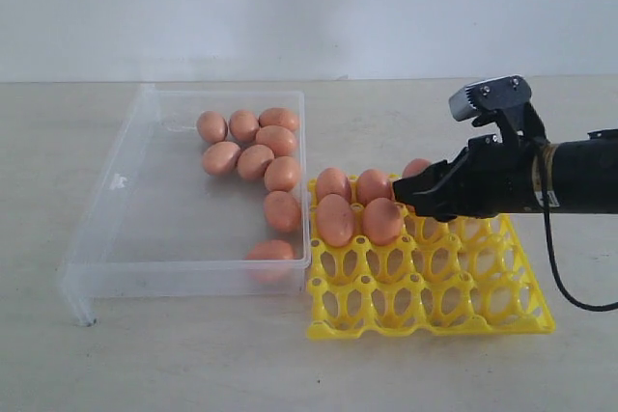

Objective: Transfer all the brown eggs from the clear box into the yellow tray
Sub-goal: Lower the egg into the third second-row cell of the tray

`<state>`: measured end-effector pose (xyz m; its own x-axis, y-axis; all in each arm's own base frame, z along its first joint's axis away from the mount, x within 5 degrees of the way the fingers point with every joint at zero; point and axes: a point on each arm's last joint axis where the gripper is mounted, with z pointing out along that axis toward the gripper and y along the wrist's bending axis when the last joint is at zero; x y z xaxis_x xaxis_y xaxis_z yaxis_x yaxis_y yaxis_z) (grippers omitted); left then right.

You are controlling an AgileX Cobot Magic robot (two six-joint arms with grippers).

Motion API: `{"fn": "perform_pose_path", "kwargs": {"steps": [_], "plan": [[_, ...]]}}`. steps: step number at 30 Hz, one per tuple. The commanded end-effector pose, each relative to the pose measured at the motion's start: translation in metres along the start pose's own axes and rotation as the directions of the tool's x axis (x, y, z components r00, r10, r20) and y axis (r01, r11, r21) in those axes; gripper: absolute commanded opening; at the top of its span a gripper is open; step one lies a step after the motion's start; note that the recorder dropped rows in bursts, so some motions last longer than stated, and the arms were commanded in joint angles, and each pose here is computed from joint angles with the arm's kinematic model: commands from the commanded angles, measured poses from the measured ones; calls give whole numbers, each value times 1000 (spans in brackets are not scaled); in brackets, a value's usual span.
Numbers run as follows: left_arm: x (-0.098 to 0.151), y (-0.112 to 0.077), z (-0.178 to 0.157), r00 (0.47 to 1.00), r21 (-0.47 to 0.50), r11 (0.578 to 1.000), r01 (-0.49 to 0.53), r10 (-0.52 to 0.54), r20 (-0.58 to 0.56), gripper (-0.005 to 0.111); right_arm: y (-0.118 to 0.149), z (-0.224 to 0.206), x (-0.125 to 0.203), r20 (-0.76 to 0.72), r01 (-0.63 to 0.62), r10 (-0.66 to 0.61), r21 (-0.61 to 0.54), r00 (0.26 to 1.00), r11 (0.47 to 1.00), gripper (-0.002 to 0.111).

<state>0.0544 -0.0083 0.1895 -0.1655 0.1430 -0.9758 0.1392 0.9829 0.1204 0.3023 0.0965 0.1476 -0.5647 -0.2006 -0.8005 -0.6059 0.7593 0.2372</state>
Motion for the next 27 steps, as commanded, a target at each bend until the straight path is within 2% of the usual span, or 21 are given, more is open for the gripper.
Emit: {"fn": "perform_pose_path", "kwargs": {"steps": [1,12,15,19,21,27], "plan": [[-1,0,0,1000,-1,1000,16,-16,15,-4,-4,3,2,-9,-1,1,-6,1000,1000,-1],[-1,0,0,1000,-1,1000,16,-16,15,-4,-7,3,4,-40,8,-6,29,999,1000,2],[-1,0,0,1000,-1,1000,16,-16,15,-4,-10,2,6,-61,11,-7,56,998,998,14],[-1,0,0,1000,-1,1000,16,-16,15,-4,-8,2,7,-65,28,-26,43,998,999,42],[-1,0,0,1000,-1,1000,16,-16,15,-4,-8,2,7,-66,31,-28,41,997,999,49],[-1,0,0,1000,-1,1000,16,-16,15,-4,-7,2,6,-57,30,-28,28,998,999,51]]}}
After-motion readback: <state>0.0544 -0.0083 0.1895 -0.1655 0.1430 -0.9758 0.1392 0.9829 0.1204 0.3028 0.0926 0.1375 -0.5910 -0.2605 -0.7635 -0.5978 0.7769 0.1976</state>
